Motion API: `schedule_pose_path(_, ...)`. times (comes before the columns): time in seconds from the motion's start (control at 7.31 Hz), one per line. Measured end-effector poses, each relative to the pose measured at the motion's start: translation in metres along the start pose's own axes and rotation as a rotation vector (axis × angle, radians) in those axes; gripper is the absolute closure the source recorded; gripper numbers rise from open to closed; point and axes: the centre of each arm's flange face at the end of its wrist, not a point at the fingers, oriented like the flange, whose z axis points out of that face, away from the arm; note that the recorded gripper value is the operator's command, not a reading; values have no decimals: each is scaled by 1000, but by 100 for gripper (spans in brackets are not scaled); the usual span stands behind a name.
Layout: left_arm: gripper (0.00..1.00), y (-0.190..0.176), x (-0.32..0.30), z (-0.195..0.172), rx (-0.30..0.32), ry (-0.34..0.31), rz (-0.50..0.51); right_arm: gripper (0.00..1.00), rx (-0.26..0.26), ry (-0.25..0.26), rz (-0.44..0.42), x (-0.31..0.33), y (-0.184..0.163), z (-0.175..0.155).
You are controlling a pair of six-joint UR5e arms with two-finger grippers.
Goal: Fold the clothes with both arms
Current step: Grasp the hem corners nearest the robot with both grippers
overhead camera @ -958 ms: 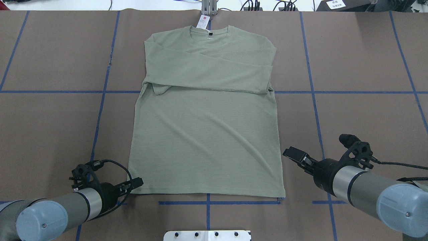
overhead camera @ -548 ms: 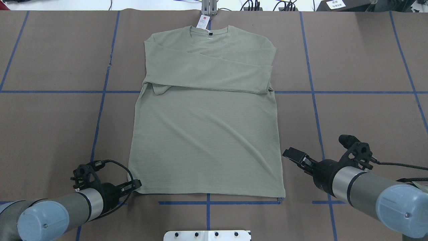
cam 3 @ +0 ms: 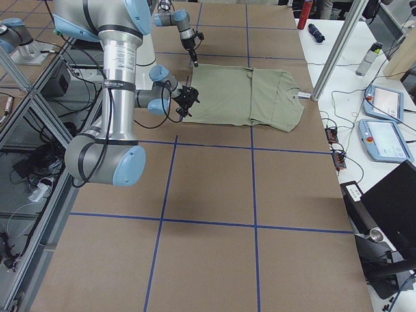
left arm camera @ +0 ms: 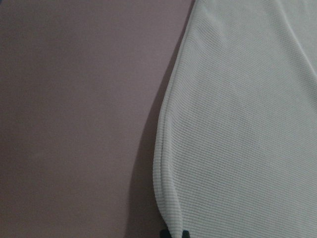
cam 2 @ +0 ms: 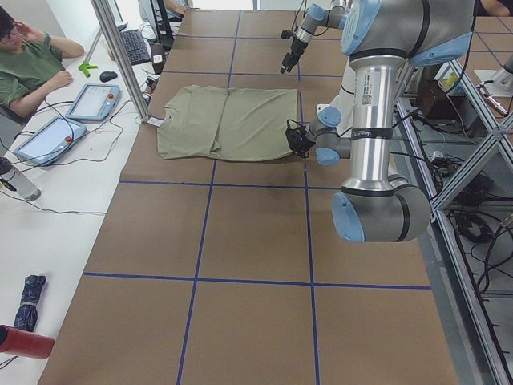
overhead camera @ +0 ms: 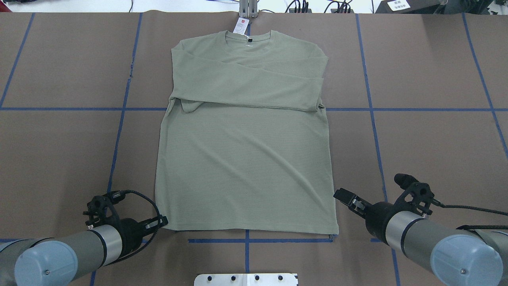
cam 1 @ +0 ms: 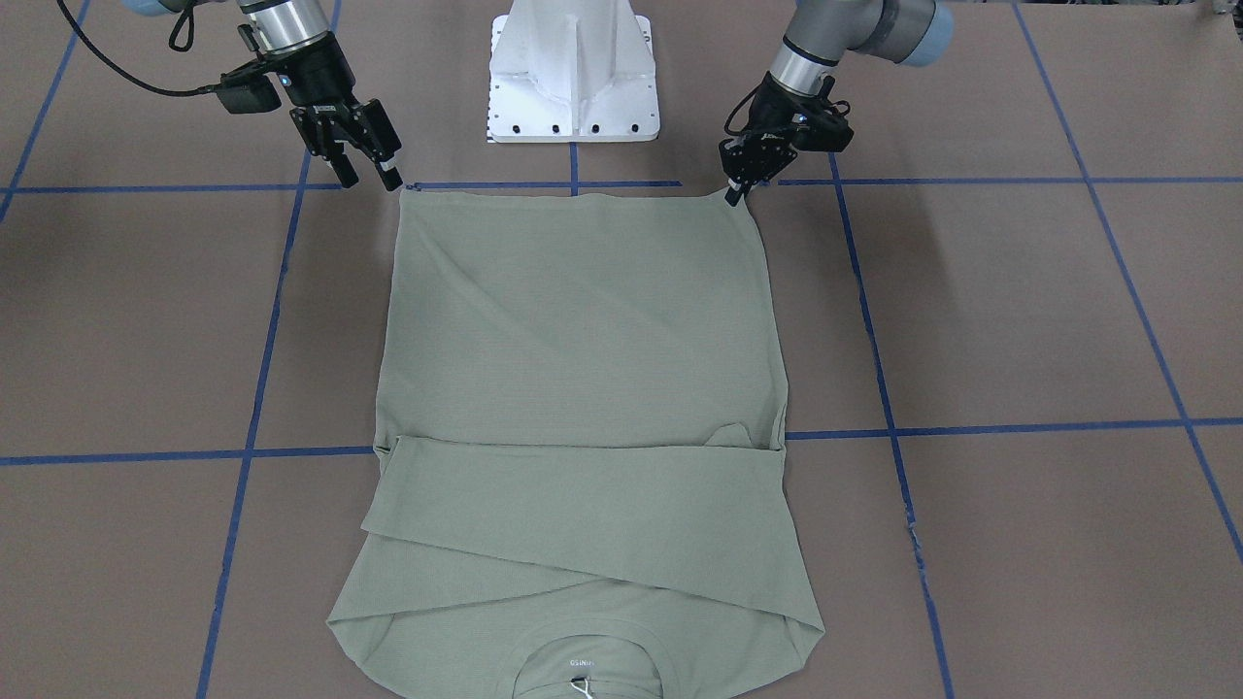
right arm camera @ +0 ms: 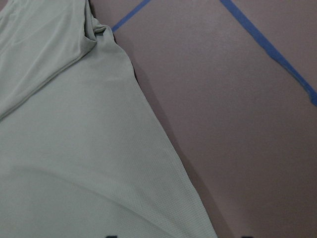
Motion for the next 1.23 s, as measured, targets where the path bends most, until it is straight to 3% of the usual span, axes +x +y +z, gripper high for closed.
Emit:
schedule_pose_path(0.27, 100, -1, 21, -22, -18, 53, -15, 11, 30, 47, -21, 15, 28, 9)
schedule_pose_path(0.68, 100, -1, 32, -35, -28, 84, -31, 13, 56, 68, -53, 16, 67, 35)
schedule_pose_path(1.23, 100, -1, 36, -39, -32, 96, -40, 18, 80, 90, -71, 18, 79, 57)
